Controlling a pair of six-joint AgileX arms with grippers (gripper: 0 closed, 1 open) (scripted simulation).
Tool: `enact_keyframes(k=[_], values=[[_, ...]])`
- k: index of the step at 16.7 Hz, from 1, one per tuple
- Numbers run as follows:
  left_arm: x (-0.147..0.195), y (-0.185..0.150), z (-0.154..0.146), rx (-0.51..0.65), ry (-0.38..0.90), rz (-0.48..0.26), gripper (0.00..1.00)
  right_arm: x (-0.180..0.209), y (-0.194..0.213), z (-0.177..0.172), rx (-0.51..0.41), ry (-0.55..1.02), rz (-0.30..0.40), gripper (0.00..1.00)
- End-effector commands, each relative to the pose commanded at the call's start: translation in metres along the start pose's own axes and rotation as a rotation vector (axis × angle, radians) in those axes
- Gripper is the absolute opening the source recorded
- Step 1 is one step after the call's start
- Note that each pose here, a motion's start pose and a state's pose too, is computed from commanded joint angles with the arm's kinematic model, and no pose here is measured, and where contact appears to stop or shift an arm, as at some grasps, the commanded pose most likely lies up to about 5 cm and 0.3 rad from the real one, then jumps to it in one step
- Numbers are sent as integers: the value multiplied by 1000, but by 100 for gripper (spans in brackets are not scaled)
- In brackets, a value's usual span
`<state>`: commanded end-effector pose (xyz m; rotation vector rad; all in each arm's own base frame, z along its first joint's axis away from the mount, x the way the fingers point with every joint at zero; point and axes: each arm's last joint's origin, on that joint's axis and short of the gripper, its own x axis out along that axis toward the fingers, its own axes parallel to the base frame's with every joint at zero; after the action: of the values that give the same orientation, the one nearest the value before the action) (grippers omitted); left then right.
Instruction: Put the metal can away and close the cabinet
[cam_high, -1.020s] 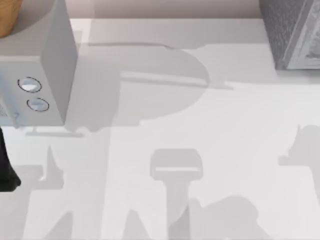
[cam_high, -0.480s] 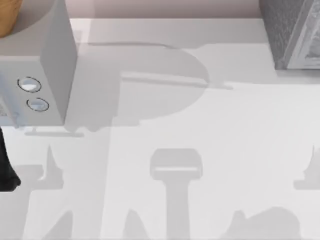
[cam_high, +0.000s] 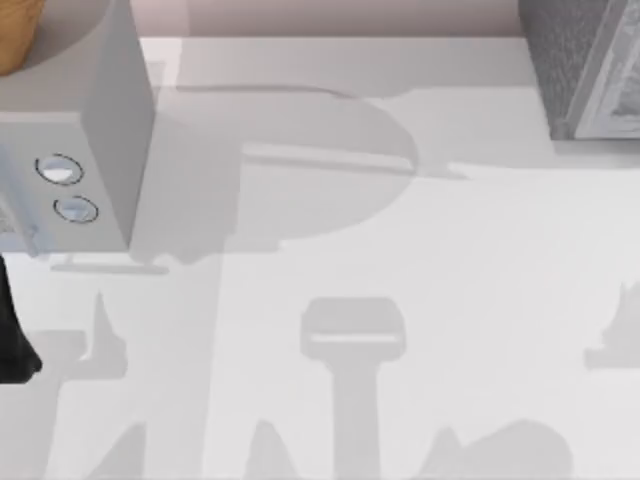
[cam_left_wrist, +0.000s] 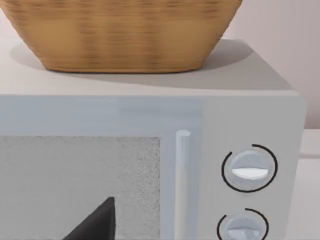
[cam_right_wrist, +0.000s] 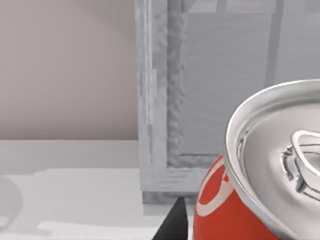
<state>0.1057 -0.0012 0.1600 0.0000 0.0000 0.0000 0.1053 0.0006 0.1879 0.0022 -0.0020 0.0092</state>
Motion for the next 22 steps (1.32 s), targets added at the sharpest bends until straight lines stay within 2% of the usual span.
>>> enact_keyframes(k=[3, 7, 14, 18, 22], values=[[0, 0, 0, 0, 0, 0, 100, 3, 2, 46, -3, 0, 3, 0], [0, 0, 0, 0, 0, 0, 100, 19, 7, 126, -8, 3, -1, 0], [0, 0, 0, 0, 0, 0, 100, 84, 23, 256, -8, 8, -11, 0], [0, 0, 0, 0, 0, 0, 100, 124, 36, 300, -4, 6, -11, 0], [0, 0, 0, 0, 0, 0, 100, 148, 45, 320, 0, 2, -8, 0]])
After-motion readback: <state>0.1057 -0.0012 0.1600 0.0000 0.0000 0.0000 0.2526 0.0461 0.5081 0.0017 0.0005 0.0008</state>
